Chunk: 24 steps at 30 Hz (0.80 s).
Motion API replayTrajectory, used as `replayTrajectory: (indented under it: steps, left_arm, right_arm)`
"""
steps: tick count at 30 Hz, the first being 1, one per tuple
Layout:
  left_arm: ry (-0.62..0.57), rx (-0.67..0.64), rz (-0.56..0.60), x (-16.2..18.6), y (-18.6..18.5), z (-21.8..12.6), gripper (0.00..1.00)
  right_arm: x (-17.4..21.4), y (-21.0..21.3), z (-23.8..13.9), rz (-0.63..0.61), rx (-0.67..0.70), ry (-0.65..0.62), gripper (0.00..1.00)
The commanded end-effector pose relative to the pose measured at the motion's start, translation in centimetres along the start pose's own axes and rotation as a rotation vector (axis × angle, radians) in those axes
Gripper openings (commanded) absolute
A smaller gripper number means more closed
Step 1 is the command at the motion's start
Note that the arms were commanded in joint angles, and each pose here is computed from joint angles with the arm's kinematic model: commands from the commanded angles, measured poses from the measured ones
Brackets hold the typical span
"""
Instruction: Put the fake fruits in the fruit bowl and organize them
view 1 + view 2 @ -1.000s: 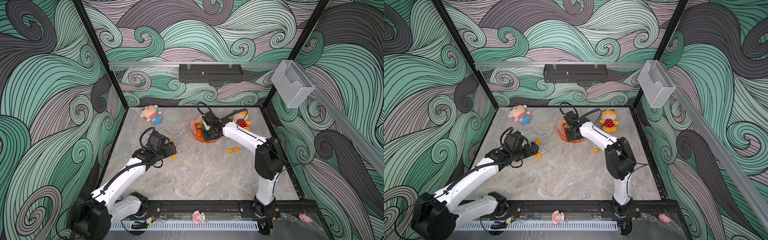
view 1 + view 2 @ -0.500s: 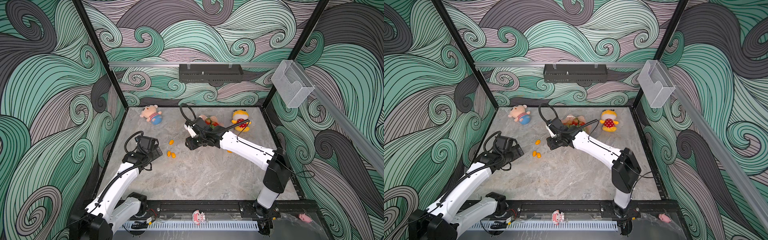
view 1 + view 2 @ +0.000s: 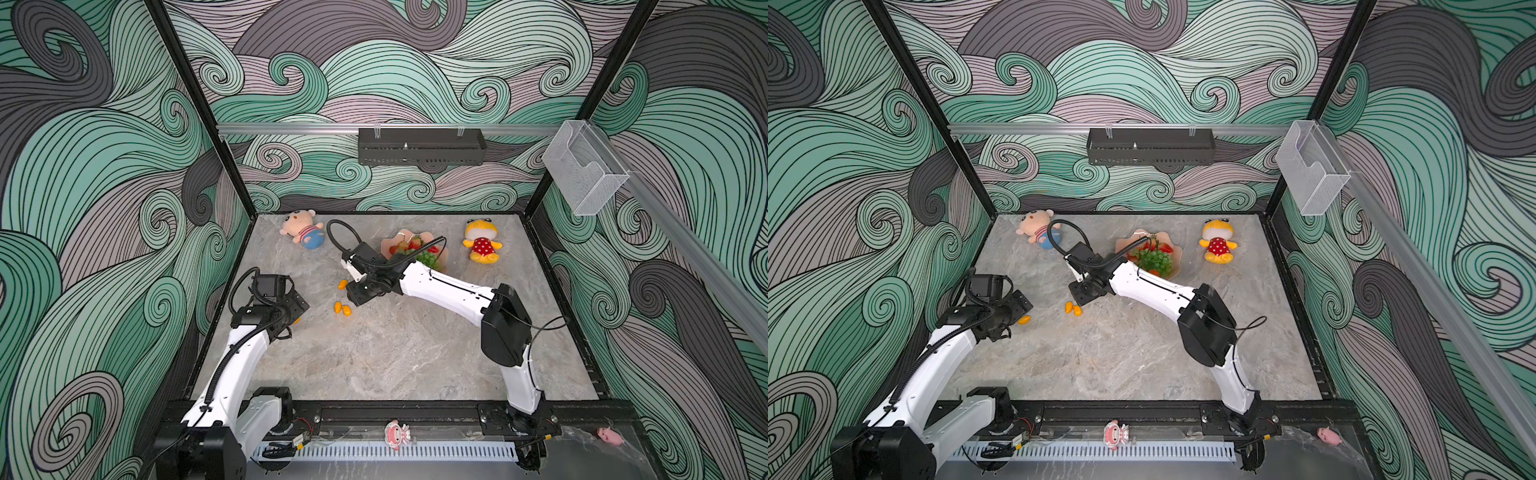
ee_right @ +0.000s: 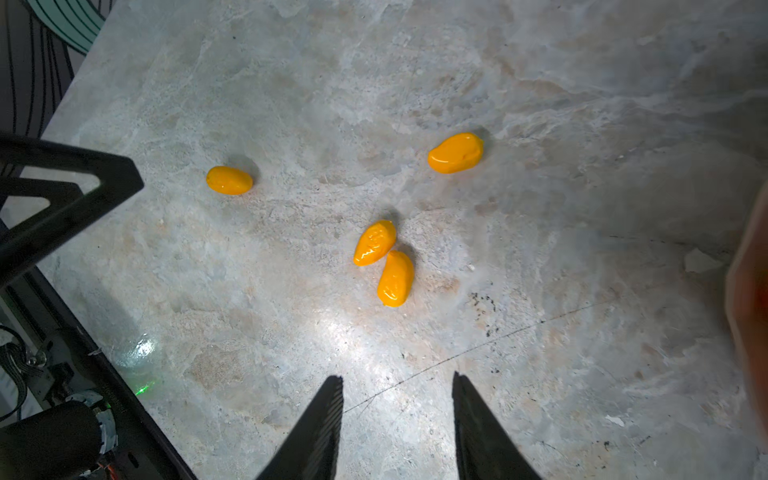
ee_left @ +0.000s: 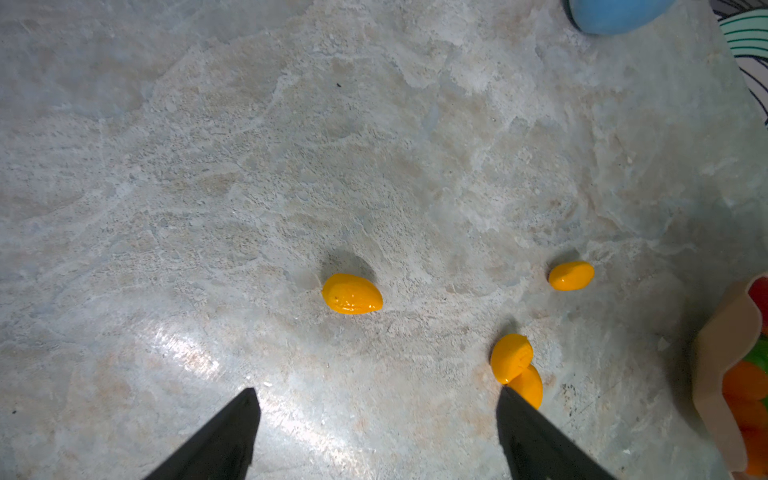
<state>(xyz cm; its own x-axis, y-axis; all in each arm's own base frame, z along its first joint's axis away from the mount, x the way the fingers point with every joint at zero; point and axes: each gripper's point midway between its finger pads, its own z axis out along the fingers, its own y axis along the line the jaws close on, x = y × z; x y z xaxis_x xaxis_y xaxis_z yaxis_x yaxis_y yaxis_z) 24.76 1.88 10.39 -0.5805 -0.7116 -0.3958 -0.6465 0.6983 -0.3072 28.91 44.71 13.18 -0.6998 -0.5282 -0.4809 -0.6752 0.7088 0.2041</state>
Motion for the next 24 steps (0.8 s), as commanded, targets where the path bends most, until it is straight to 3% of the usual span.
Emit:
replayTrajectory:
  steps: [1, 8, 11, 24]
  left_arm:
    - [0.038, 0.002, -0.018, 0.2, 0.3, 0.7, 0.84]
    - [0.165, -0.084, -0.021, 0.8, 0.4, 2.1, 0.69]
    - [0.194, -0.129, -0.057, 1.2, 0.9, 3.0, 0.68]
    - [0.15, -0.253, -0.178, 0.3, 2.1, 4.5, 0.61]
  right_arm:
    - [0.1, 2.0, 0.4, -0.05, -0.018, 0.03, 0.43]
    - [0.2, 3.2, -0.3, -0.074, -0.018, 0.016, 0.42]
    - [0.3, 2.7, -1.3, -0.079, 0.004, 0.0, 0.42]
    - [2.6, -0.3, -7.1, -0.063, 0.087, -0.073, 0.41]
